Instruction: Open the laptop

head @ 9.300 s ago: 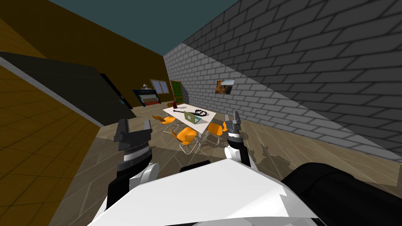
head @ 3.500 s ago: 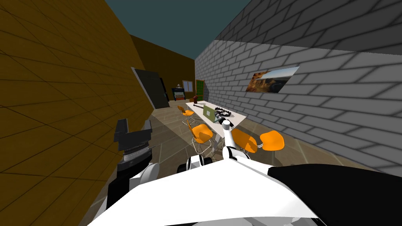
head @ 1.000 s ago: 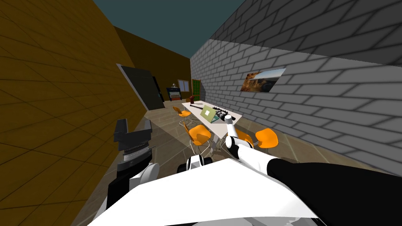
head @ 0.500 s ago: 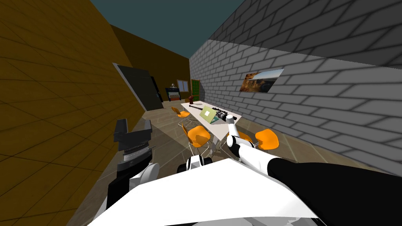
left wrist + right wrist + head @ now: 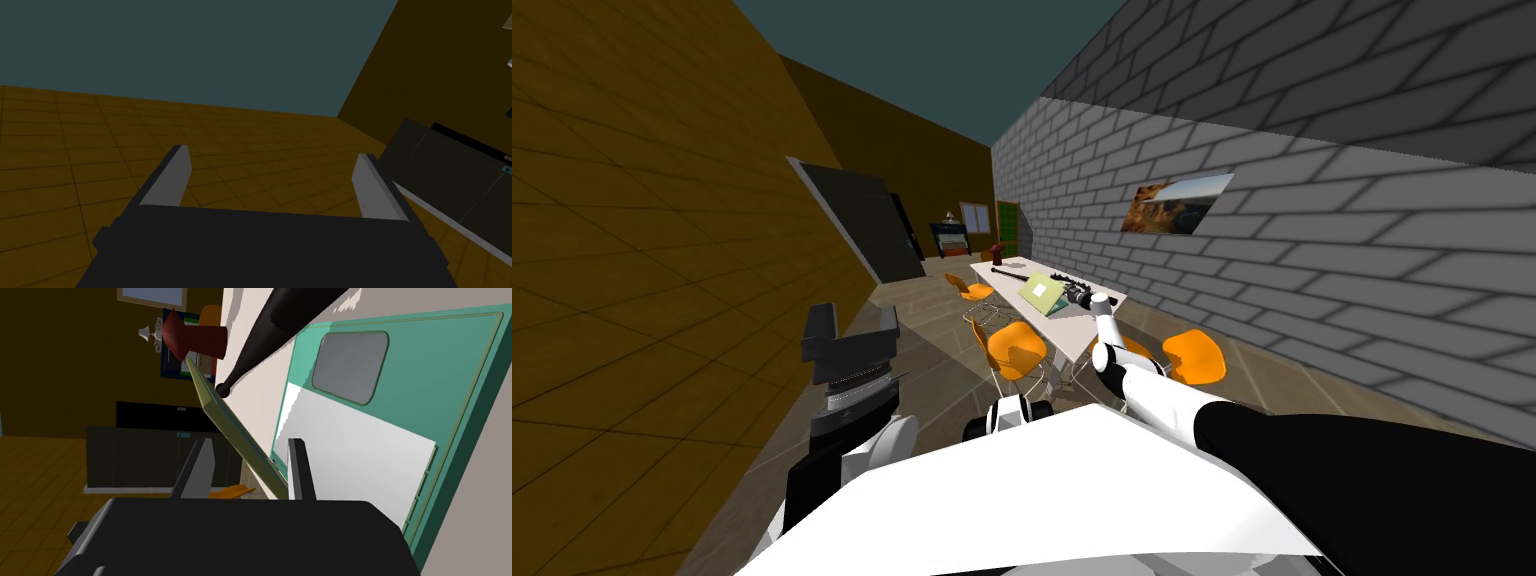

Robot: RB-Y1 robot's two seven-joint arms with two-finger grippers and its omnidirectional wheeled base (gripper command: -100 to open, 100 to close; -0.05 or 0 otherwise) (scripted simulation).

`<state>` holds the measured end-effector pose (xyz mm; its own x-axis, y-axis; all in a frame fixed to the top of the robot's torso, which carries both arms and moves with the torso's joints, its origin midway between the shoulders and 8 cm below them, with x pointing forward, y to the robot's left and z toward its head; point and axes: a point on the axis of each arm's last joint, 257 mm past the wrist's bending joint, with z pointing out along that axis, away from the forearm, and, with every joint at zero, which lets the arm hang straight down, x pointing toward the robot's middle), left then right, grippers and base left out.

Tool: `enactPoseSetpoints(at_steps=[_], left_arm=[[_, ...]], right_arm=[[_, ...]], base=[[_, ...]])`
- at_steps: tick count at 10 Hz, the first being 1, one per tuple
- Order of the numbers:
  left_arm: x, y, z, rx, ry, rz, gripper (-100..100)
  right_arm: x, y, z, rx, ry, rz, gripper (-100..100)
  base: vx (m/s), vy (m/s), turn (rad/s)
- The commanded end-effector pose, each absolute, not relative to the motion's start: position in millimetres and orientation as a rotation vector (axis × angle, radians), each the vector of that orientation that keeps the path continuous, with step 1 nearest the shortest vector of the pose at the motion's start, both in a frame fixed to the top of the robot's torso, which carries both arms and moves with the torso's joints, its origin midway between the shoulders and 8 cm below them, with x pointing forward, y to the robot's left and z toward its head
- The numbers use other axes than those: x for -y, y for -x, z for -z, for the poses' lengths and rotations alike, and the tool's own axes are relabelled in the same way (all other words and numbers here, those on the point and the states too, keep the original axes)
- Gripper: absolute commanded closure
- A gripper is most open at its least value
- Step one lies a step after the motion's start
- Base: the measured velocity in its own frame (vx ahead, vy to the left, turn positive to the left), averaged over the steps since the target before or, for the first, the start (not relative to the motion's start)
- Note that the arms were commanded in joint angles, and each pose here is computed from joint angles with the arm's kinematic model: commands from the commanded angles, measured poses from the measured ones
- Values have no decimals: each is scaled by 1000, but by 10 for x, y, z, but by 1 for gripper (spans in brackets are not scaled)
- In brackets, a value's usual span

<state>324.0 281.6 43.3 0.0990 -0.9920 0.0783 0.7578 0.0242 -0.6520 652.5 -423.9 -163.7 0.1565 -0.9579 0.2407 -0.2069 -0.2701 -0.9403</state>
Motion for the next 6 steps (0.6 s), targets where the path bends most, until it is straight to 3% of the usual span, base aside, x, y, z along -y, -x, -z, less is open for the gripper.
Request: enactPoseSetpoints(at_steps=[1, 2, 4, 6], left_arm=[[-2816, -3240, -433, -463, 634, 1431, 0], [-2816, -3240, -433, -463, 634, 1431, 0], [-2815, -3241, -434, -463, 634, 1431, 0], [-2816, -3240, -433, -463, 634, 1431, 0]], right_arm=[[4252, -6506, 1665, -1161, 1622, 1147, 100], [4762, -6313, 1868, -1201, 1732, 1262, 100], [5063, -6094, 2187, -1219, 1850, 1346, 100], [5141, -6003, 2337, -1179, 1968, 1383, 100]], base=[[0, 0, 0], [-69, -81, 330], [-53, -78, 423], [-3, -7, 28]])
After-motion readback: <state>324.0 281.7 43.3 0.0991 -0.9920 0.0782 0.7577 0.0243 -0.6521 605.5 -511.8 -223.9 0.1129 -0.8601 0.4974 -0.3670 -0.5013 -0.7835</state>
